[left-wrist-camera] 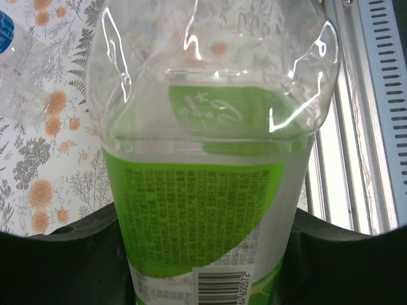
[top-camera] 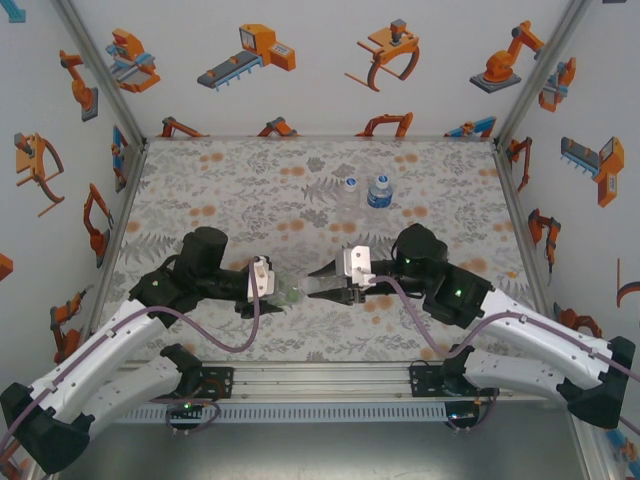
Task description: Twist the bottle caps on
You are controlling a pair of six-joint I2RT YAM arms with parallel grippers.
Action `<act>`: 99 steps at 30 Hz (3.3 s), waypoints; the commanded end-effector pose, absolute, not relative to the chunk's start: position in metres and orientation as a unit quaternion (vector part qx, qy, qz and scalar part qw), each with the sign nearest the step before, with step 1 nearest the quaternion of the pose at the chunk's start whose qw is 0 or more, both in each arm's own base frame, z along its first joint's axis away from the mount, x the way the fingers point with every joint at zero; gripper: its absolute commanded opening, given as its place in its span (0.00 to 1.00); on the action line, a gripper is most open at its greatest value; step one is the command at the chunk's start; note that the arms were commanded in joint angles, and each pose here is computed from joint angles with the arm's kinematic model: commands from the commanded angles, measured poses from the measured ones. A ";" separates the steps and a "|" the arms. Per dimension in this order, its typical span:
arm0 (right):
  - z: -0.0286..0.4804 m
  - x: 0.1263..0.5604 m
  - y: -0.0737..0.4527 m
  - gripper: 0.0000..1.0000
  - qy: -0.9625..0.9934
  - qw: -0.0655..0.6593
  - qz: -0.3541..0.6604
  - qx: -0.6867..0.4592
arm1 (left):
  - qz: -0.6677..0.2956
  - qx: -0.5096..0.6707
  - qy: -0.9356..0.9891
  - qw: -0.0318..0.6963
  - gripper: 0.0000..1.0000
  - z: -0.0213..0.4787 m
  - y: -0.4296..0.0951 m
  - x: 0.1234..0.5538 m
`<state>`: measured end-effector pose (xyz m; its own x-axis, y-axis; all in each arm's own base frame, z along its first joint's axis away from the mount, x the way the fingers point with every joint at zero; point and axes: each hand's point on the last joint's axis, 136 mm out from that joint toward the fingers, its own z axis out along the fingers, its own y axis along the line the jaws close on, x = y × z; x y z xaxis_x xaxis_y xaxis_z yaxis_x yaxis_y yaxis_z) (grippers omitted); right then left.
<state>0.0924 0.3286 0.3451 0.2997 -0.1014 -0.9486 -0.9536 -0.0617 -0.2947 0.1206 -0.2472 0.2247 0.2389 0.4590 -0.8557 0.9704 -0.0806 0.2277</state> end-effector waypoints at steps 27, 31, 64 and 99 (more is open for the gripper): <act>0.290 0.206 0.303 0.00 0.832 0.357 0.422 0.050 | -0.254 0.628 0.571 0.463 0.00 0.243 -0.247 0.152; 0.303 0.204 0.303 0.06 0.826 0.364 0.429 0.036 | -0.260 0.631 0.567 0.462 0.00 0.243 -0.248 0.149; 0.362 0.073 0.308 0.57 0.416 0.485 0.298 -0.709 | -0.357 0.672 0.501 0.412 0.00 0.244 -0.257 0.108; 0.358 0.143 0.326 0.00 0.672 0.480 0.398 -0.399 | -0.347 0.673 0.506 0.414 0.00 0.244 -0.257 0.112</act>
<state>0.1063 0.3262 0.3418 0.1002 -0.3410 -0.9347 -0.9871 0.0837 -0.1363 0.1156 -0.2545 0.2261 0.2043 0.4360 -0.8765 0.9782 -0.1249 0.1658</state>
